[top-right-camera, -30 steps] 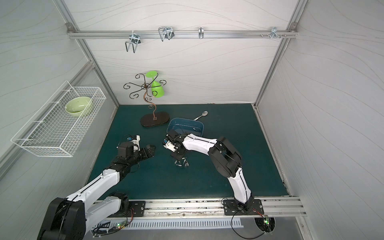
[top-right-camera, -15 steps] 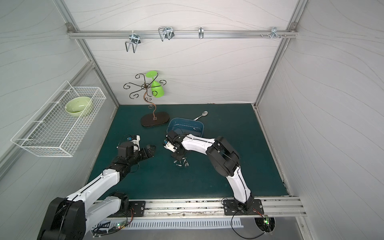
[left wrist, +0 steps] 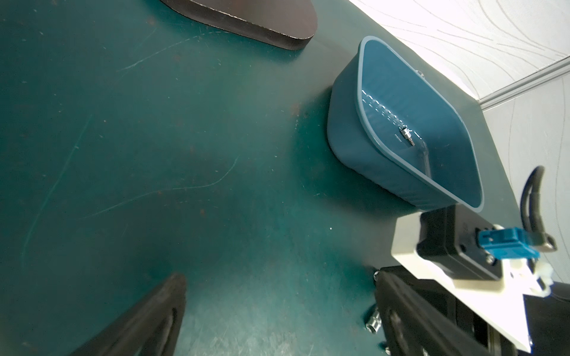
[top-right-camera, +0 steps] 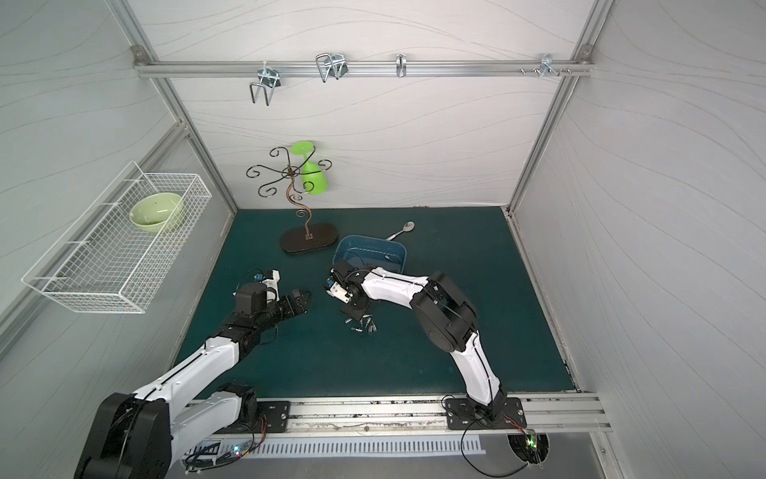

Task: Put the bit on the desktop into the storage box
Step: Pick up the screwdriver bit from the center of the board.

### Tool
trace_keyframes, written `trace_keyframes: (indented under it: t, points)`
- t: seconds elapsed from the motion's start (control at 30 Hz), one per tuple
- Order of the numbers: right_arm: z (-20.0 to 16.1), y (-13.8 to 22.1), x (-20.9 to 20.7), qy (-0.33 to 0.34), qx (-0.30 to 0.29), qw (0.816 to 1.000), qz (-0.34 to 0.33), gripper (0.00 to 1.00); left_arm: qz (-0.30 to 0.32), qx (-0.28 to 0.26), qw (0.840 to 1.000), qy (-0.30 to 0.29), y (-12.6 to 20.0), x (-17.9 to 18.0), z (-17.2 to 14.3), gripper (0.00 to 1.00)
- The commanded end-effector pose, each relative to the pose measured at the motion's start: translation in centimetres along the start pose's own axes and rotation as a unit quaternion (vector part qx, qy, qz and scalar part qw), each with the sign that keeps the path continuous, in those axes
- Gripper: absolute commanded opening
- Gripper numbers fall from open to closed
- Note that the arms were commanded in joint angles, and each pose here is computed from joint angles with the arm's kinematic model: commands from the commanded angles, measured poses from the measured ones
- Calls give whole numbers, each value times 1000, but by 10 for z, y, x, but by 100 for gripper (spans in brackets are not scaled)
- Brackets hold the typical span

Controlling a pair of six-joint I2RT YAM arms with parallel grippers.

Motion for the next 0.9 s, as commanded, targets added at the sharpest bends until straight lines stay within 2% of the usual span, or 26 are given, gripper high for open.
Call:
trace_keyframes:
  t: [0.0,0.2,0.43,0.7,0.87]
  points:
    - [-1,-2,2,0,11,1000,-1,10,-6,-19,1000,-10,1,-4,10,99]
    - [3,10,1,-3,-7,1000,-5,8,-6,-19,1000,-10,1,-4,10,99]
    - [16,45,-11,-36,-65,997,7,6,-7,-20,1000,-11,1,-4,11,99]
    - [26,83,-58,-135,-145,980,8,6,-10,-18,1000,-11,1,-5,10,99]
    - [33,100,-99,-204,-193,960,1,6,-17,-17,1000,-12,1,-6,10,99]
Point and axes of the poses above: each gripper's point midway between its finger pads, its own y axis back along the fingers, its own x axis along the line the jaws close on, z = x × y, the point moved 6 cm from there along y, back along the fingers, and after that the axes turned 9 degrees about -y, right-handed, at the moved point
